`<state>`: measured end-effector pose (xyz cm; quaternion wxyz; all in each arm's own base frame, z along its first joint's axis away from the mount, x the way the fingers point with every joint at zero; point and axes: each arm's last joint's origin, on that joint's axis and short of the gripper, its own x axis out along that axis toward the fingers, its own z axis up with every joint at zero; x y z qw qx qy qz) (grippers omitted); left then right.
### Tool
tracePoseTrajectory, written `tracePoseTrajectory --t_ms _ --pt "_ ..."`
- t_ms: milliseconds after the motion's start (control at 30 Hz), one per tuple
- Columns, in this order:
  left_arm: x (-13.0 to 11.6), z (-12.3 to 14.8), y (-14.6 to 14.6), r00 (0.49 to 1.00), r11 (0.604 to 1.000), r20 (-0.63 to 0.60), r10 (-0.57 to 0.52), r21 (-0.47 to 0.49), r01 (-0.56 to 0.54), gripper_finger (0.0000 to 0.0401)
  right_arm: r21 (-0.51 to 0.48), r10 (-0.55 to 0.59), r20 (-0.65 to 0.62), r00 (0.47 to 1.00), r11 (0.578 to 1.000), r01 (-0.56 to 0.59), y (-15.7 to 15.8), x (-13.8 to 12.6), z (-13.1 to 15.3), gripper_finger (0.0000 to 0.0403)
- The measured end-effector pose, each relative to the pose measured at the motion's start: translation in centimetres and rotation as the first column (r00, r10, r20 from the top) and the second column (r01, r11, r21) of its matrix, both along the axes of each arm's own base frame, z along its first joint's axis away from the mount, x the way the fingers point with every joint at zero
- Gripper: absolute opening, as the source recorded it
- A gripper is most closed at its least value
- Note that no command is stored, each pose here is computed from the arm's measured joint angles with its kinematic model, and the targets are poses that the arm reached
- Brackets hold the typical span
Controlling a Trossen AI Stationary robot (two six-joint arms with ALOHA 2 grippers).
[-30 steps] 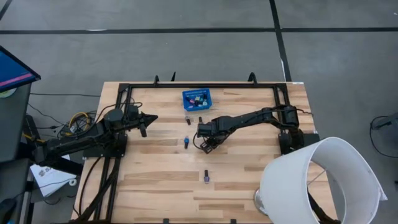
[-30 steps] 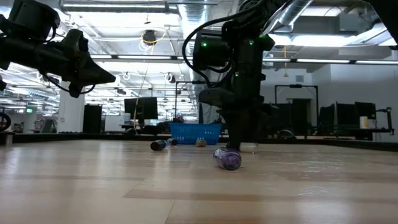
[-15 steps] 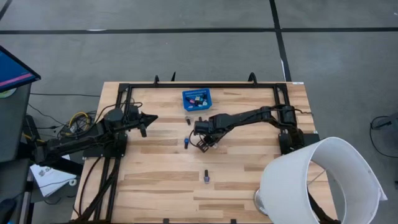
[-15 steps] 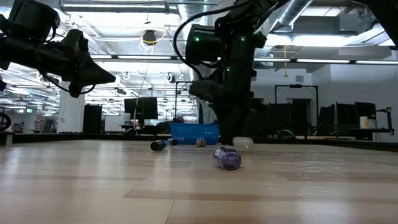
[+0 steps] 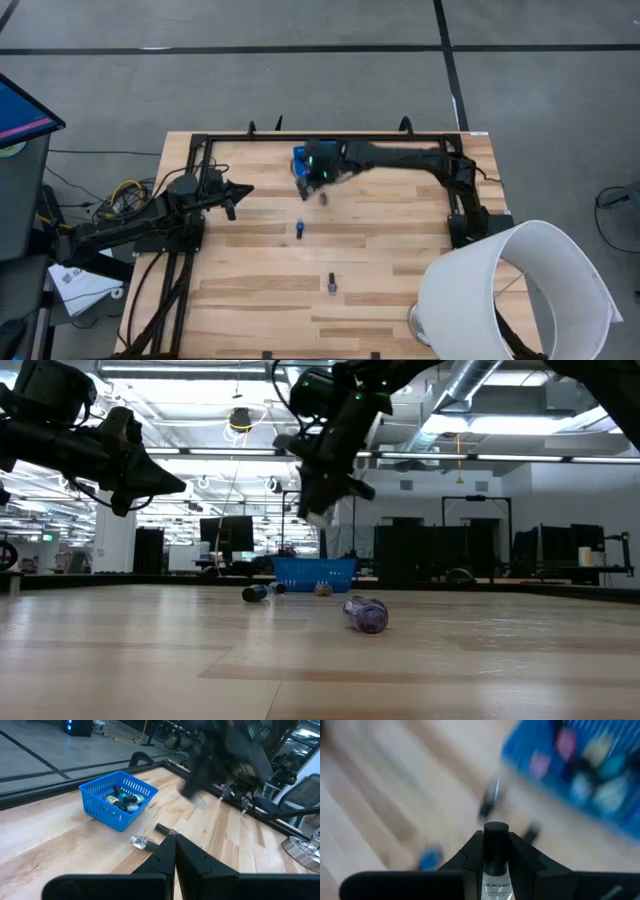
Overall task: Pick & Place Nail Polish
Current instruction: Put the white nail polish bottle into the blue basket
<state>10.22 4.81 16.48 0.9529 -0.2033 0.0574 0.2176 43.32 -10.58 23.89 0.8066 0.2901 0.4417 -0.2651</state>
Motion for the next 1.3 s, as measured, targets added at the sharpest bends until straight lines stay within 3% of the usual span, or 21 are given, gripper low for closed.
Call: tracePoseTrajectory --t_ms 200,400,700,1300 --pt "0.0 0.0 0.0 1.0 1.0 0.0 0.0 0.0 0.0 0.0001 -0.045 -0.102 0.155 0.983 0.993 0.11 -5.3 -0.3 1.8 0.0052" --pt "0.0 0.0 0.0 1.0 1.0 0.0 0.0 0.001 0.0 0.0001 -0.059 -0.136 0.196 0.971 0.987 0.15 -7.6 -0.3 1.3 0.0052" --pt "0.0 0.0 0.0 1.0 1.0 -0.003 -0.003 0.007 0.003 0.0001 -0.01 -0.192 0.2 0.961 0.98 0.198 -8.2 1.4 -2.5 0.0052" --pt "0.0 0.0 -0.1 0.999 0.999 -0.001 -0.039 0.0 0.039 0.0001 -0.089 -0.247 0.147 0.958 0.961 0.262 -7.1 2.1 -4.0 0.0055"
